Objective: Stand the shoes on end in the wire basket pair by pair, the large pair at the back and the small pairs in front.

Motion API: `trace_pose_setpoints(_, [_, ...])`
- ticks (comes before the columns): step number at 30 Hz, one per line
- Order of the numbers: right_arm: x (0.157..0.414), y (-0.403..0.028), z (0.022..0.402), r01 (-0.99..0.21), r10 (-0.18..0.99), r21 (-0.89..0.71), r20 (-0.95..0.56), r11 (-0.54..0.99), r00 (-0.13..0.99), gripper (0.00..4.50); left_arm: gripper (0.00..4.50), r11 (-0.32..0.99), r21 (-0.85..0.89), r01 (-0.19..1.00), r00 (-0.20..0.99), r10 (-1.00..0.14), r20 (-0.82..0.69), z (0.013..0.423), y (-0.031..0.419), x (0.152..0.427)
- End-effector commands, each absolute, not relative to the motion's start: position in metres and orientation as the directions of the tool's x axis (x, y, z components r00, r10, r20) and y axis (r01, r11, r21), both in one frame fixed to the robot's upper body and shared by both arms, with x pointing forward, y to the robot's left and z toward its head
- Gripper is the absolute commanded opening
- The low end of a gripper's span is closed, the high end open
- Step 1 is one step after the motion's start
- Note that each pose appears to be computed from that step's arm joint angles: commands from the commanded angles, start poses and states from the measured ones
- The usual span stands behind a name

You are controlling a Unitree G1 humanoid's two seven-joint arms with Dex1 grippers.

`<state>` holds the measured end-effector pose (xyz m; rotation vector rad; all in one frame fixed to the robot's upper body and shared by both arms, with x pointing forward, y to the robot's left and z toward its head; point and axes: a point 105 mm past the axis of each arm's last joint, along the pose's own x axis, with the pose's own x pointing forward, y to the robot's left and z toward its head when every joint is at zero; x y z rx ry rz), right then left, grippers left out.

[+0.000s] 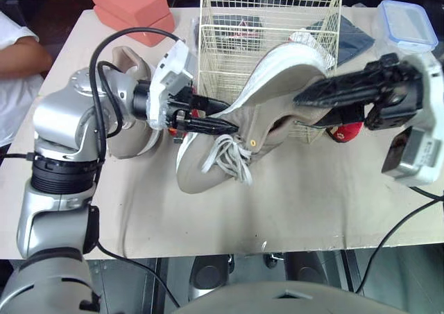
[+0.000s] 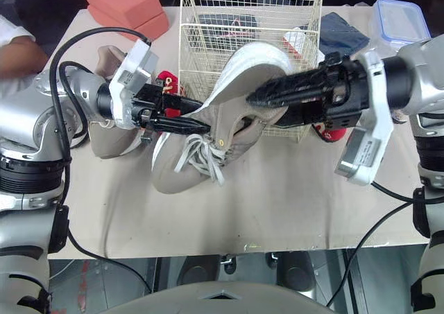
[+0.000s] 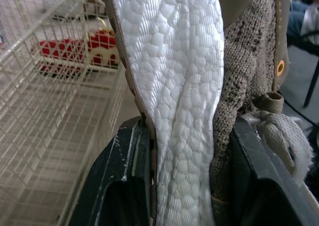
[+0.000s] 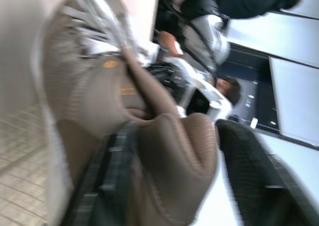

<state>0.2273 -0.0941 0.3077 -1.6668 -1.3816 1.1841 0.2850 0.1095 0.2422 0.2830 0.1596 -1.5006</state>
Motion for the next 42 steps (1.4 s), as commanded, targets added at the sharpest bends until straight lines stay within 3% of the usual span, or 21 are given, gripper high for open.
trace_pose_setpoints(1, [0.230, -0.103, 0.328, 0.366, 0.992, -0.923, -0.103, -0.121, 0.066, 4.27, 1.42, 0.070, 0.150, 0.986, 0.088, -0.990, -0.115, 0.266, 0.104, 0.285])
trace_pose_setpoints(2, [0.234, -0.107, 0.328, 0.334, 0.993, -0.936, -0.082, -0.107, 0.088, 4.50, 1.42, 0.086, 0.148, 0.985, 0.098, -0.992, -0.075, 0.270, 0.104, 0.286])
trace_pose_setpoints(4, [0.239, -0.113, 0.327, 0.288, 0.992, -0.954, -0.047, -0.080, 0.121, 4.50, 1.42, 0.102, 0.139, 0.985, 0.105, -0.994, -0.013, 0.275, 0.103, 0.285])
trace_pose_setpoints(8, [0.262, -0.131, 0.314, -0.110, 0.968, -0.985, 0.103, 0.131, 0.228, 4.50, 1.42, 0.143, 0.119, 0.983, 0.129, -0.985, 0.115, 0.284, 0.104, 0.287])
trace_pose_setpoints(11, [0.265, -0.132, 0.320, -0.471, 0.917, -0.790, 0.298, 0.392, 0.264, 4.50, 1.42, 0.182, 0.114, 0.977, 0.158, -0.969, 0.192, 0.289, 0.105, 0.293])
trace_pose_setpoints(15, [0.260, -0.127, 0.320, -0.764, 0.882, -0.464, 0.368, 0.448, 0.294, 4.50, 1.39, 0.193, 0.101, 0.976, 0.167, -0.960, 0.223, 0.288, 0.104, 0.296])
trace_pose_setpoints(24, [0.265, -0.124, 0.318, -0.892, 0.833, -0.070, 0.397, 0.447, 0.386, 4.50, 1.39, 0.177, 0.102, 0.979, 0.148, -0.960, 0.239, 0.284, 0.098, 0.295])
trace_pose_setpoints(34, [0.265, -0.099, 0.309, -0.920, 0.835, 0.083, 0.394, 0.383, 0.384, 4.50, 1.39, 0.185, 0.112, 0.976, 0.154, -0.959, 0.237, 0.278, 0.092, 0.298])
trace_pose_setpoints(35, [0.266, -0.097, 0.309, -0.921, 0.836, 0.087, 0.393, 0.380, 0.383, 4.00, 1.39, 0.182, 0.110, 0.977, 0.153, -0.960, 0.236, 0.277, 0.092, 0.298])
trace_pose_setpoints(36, [0.267, -0.095, 0.308, -0.921, 0.838, 0.091, 0.388, 0.378, 0.383, 3.97, 1.39, 0.181, 0.110, 0.977, 0.152, -0.960, 0.234, 0.277, 0.091, 0.298])
trace_pose_setpoints(37, [0.267, -0.094, 0.307, -0.921, 0.841, 0.091, 0.382, 0.378, 0.383, 3.63, 1.39, 0.180, 0.109, 0.978, 0.151, -0.961, 0.233, 0.277, 0.091, 0.298])
trace_pose_setpoints(42, [0.270, -0.093, 0.305, -0.922, 0.841, 0.098, 0.381, 0.375, 0.383, 1.54, 1.39, 0.165, 0.098, 0.981, 0.140, -0.964, 0.226, 0.274, 0.089, 0.295])
